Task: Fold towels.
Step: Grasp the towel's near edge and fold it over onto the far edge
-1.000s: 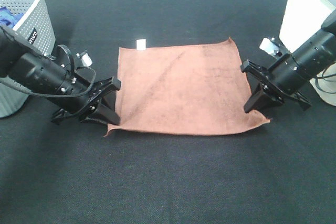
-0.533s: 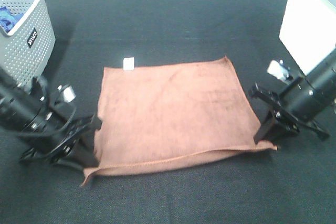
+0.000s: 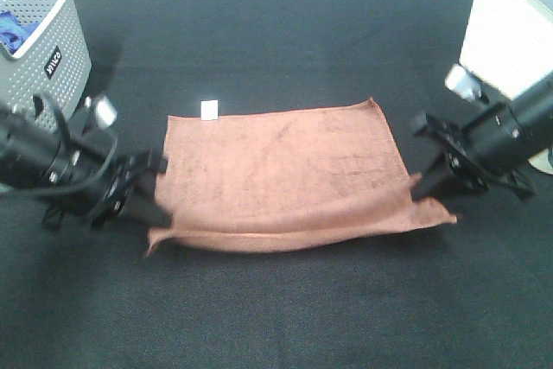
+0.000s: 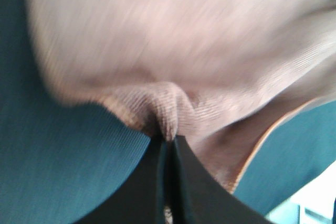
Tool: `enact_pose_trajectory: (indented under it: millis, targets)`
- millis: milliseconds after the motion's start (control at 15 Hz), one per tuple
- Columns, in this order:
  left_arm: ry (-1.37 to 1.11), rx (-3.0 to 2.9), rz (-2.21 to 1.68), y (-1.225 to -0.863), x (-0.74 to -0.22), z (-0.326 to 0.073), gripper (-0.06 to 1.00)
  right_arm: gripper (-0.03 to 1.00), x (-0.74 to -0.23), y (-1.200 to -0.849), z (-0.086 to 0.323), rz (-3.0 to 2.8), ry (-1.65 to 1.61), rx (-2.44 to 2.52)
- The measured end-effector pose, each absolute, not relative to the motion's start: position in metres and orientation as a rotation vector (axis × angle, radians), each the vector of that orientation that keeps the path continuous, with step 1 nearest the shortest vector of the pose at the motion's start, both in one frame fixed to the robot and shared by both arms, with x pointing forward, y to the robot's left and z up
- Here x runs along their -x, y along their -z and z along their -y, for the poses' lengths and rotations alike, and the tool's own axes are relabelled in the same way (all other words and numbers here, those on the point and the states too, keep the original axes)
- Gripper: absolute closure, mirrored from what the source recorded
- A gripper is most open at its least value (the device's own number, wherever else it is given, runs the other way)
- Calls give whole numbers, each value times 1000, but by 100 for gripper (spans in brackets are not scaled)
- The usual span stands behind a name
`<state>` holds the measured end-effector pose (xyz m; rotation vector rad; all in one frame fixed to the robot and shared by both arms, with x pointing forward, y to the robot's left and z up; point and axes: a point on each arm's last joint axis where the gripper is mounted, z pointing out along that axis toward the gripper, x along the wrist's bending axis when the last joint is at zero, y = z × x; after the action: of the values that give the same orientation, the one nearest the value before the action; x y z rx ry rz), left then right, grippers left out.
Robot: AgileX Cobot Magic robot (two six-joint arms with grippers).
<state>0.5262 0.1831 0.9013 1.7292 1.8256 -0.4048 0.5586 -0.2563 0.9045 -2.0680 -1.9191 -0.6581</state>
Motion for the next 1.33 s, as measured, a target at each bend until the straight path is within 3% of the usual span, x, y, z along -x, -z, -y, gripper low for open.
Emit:
enact_pose_trajectory:
  millis: [200, 400, 600, 867, 1000, 1133, 1200, 1267, 1333]
  targets:
    - [216, -1677, -1754, -919, -555, -182, 94, 97, -599, -934, 256, 2007, 853, 2067]
    - [59, -1634, -1713, -938, -580, -183, 94, 97, -638, -940, 256, 2043, 944, 2067]
    - [-53, -1638, -1660, -944, -606, -181, 94, 97, -667, -932, 256, 2058, 983, 2065]
    - [-91, -1697, -1629, -918, -646, -173, 94, 97, -709, -901, 256, 2039, 1000, 2083]
    - [-113, -1695, -1636, -907, -660, -171, 92, 88, -720, -884, 257, 2000, 984, 2110]
    - [-109, -1697, -1640, -901, -665, -170, 75, 66, -720, -876, 257, 1963, 960, 2131]
    - [-110, -1698, -1639, -901, -665, -170, 58, 52, -720, -876, 257, 1961, 959, 2131]
    - [-114, -1694, -1635, -903, -666, -170, 35, 37, -720, -878, 256, 1969, 951, 2114]
    - [-122, -1697, -1628, -906, -666, -170, 22, 31, -718, -880, 256, 1990, 926, 2092]
